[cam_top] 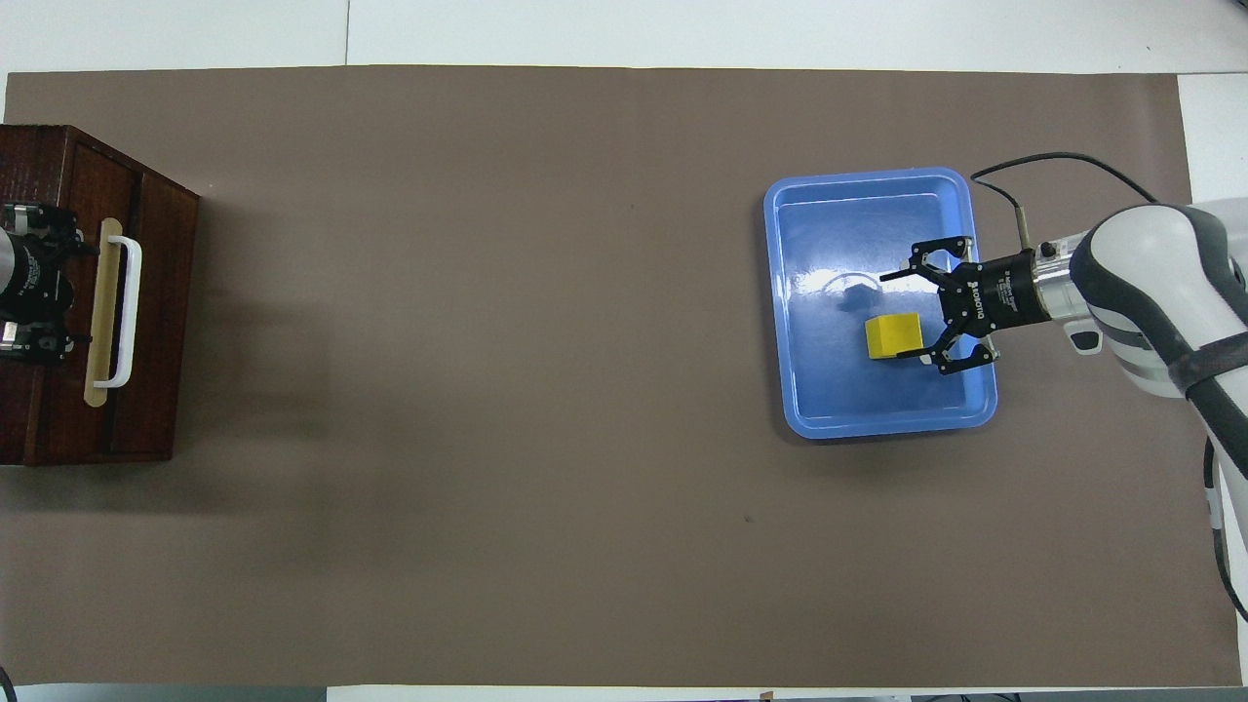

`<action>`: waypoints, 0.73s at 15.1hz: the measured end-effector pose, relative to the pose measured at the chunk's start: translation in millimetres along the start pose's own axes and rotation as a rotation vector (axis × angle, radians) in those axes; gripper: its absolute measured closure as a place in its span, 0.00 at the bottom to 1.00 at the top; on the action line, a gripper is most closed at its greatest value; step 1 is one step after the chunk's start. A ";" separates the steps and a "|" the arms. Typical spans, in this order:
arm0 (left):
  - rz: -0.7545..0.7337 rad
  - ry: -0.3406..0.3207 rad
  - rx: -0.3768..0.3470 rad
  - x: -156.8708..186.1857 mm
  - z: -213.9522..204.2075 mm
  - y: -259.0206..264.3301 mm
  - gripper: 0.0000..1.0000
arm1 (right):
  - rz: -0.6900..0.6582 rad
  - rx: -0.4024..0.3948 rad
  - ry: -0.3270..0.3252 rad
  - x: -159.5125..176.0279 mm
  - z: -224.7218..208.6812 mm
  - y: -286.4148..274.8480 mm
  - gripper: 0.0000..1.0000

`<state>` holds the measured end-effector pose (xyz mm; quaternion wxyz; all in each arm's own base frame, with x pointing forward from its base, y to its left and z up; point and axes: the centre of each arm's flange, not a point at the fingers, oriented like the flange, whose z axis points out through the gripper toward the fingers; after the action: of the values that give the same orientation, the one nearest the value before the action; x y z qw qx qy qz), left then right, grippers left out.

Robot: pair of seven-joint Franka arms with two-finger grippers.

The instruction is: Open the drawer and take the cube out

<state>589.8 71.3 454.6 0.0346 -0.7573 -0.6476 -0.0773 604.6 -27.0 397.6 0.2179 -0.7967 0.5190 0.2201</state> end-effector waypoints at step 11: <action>0.534 -0.121 0.057 -46.1 -83.3 0.4 0.00 | -0.793 -0.375 0.378 -131.4 -105.5 -4.4 0.00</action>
<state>577.3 13.5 529.2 0.0363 -0.9032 -0.4277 -0.0019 573.9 10.0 559.1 0.0393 -0.9850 0.1566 0.0610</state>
